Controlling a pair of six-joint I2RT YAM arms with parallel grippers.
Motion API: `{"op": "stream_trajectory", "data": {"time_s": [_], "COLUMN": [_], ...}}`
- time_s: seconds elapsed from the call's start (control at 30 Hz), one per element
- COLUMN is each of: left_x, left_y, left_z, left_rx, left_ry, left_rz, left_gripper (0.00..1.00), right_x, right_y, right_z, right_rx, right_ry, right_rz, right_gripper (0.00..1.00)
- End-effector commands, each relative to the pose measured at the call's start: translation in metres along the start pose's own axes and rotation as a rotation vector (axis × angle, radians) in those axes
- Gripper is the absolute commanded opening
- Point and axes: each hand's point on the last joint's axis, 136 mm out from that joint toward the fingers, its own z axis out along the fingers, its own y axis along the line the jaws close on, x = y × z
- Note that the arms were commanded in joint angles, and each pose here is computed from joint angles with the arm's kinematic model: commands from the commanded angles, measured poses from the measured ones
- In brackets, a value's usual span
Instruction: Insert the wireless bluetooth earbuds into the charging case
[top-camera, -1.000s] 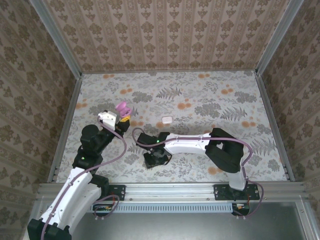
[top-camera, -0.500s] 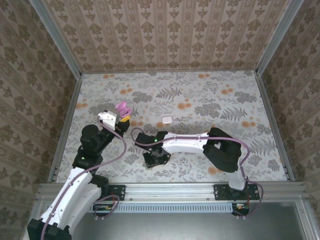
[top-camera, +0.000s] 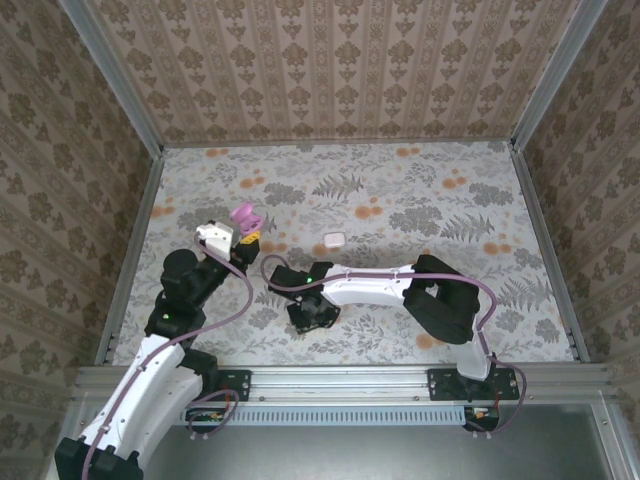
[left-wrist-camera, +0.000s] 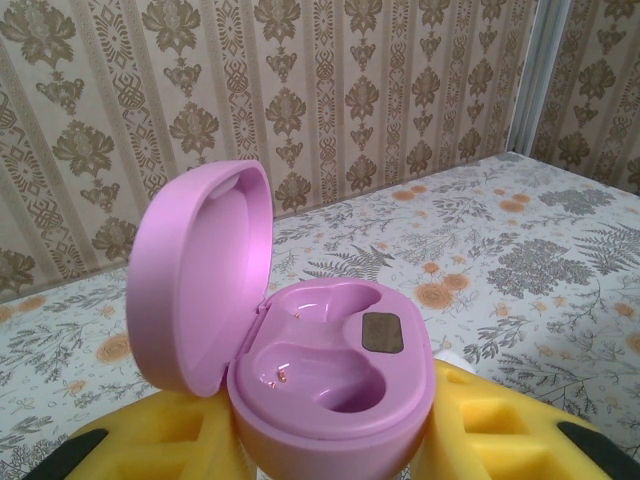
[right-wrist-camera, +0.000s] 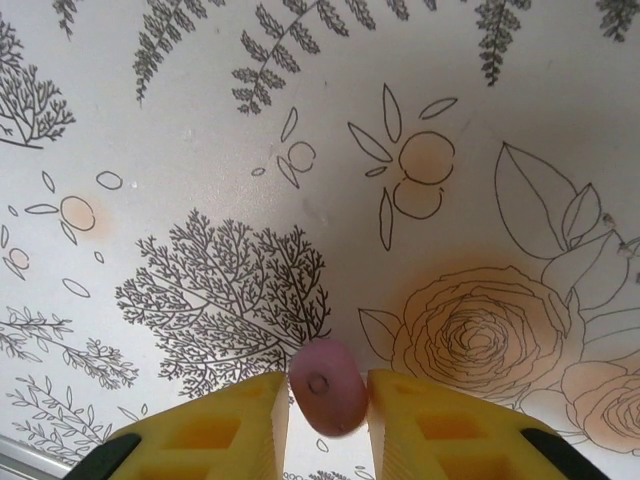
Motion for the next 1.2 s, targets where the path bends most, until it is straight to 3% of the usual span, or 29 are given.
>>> {"op": "stream_trajectory", "data": {"time_s": [0.0,0.77,1.17], "left_x": [-0.004,-0.003,-0.005], "left_y": [-0.001,-0.001,-0.011], "left_z": [-0.002,-0.003,0.005], "left_rx": [0.003,0.005,0.074], "left_ry": [-0.021,-0.021,-0.021], "left_rz": [0.007,0.008,-0.009], "left_gripper": [0.38,0.38,0.38], "right_x": [0.000,-0.006,-0.036], "right_y": [-0.005,-0.013,-0.031], "right_z": [0.004,0.006,-0.083], "right_rx": [0.049,0.078,-0.101], "right_ry": [0.008,-0.021,-0.272], "right_rz": [-0.018,-0.012,0.071], "right_gripper": [0.29,0.24,0.23]}}
